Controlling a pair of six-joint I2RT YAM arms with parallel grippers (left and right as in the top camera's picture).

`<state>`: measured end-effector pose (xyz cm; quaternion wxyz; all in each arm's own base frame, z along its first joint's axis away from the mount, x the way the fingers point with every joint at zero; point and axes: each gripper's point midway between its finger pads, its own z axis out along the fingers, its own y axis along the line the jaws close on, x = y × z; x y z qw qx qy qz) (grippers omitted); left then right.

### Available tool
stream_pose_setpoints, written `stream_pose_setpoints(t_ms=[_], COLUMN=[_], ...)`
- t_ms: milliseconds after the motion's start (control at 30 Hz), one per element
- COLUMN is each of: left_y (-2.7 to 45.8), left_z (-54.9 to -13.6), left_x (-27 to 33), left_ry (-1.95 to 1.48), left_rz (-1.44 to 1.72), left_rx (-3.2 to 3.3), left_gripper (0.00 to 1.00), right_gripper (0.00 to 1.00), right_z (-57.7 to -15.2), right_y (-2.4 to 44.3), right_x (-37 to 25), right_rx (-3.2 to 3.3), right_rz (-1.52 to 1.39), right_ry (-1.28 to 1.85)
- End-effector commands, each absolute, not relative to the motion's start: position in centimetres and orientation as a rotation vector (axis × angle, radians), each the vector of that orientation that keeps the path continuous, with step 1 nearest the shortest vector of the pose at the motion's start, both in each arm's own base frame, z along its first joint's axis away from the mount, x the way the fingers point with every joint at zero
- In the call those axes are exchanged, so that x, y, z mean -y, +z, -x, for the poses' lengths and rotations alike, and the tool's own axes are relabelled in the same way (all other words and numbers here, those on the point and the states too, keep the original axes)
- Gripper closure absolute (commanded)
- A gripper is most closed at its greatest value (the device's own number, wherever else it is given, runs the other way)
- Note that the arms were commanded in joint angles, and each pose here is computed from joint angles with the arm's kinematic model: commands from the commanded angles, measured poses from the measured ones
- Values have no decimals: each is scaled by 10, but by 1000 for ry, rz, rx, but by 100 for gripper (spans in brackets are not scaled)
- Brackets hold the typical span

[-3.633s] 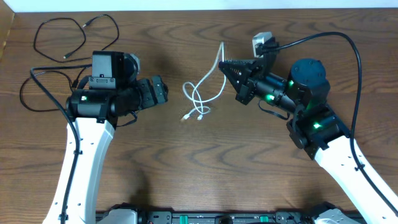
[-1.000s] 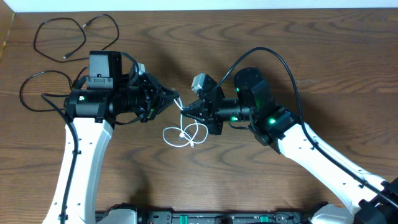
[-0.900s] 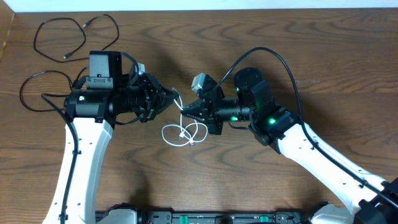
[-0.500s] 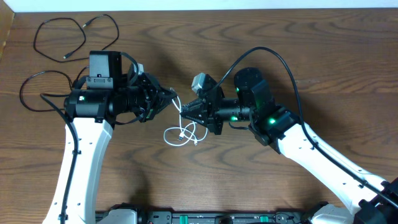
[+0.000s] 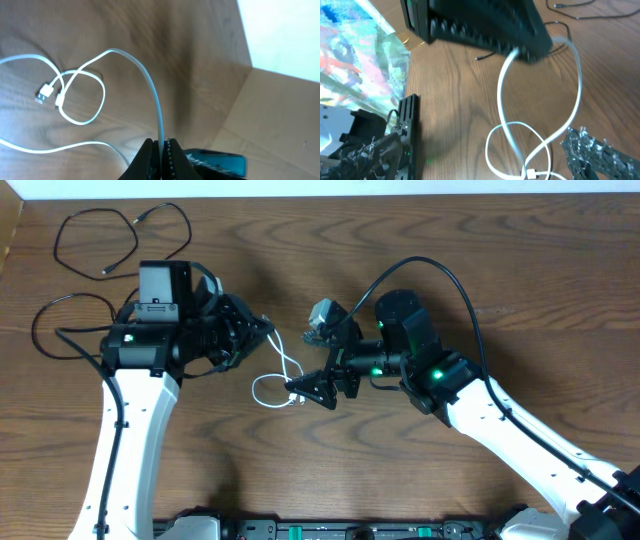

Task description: Untangle cables

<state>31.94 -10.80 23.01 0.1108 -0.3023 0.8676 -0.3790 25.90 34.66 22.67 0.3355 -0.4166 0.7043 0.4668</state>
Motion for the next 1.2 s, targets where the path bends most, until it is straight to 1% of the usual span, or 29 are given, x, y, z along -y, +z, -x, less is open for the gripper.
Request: stream_pose_setpoints(t_ms=[0, 133, 433, 633, 833, 900, 1000, 1167], left_y=[236, 251, 291, 331, 372, 378, 378, 371], left_z=[-328, -336, -345, -357, -363, -361, -352, -320], left_x=[92, 72, 0, -42, -88, -107, -145, -224], left_ry=[-1072, -1060, -986, -985, -951, -904, -812, -494], left_rz=[885, 901, 998, 1058, 1045, 1058, 1159, 1369], left_rx=[-2492, -2394, -2110, -1864, -1639, -1586, -1492, -1285], left_gripper=[92, 93, 93, 92, 92, 92, 92, 93], right_gripper=[1, 1, 1, 1, 1, 0, 1, 1], right_z=[-266, -272, -280, -279, -280, -281, -281, -281], right_y=[221, 214, 207, 207, 199, 195, 192, 191], right_x=[-340, -331, -318, -318, -314, -312, -311, -310], right_rx=[-1877, -1927, -1983, -1986, -2036, -2058, -2076, -2074], right_rz=[1058, 1029, 987, 988, 971, 961, 955, 963], right_ry=[1190, 1179, 1164, 1164, 1140, 1121, 1109, 1098])
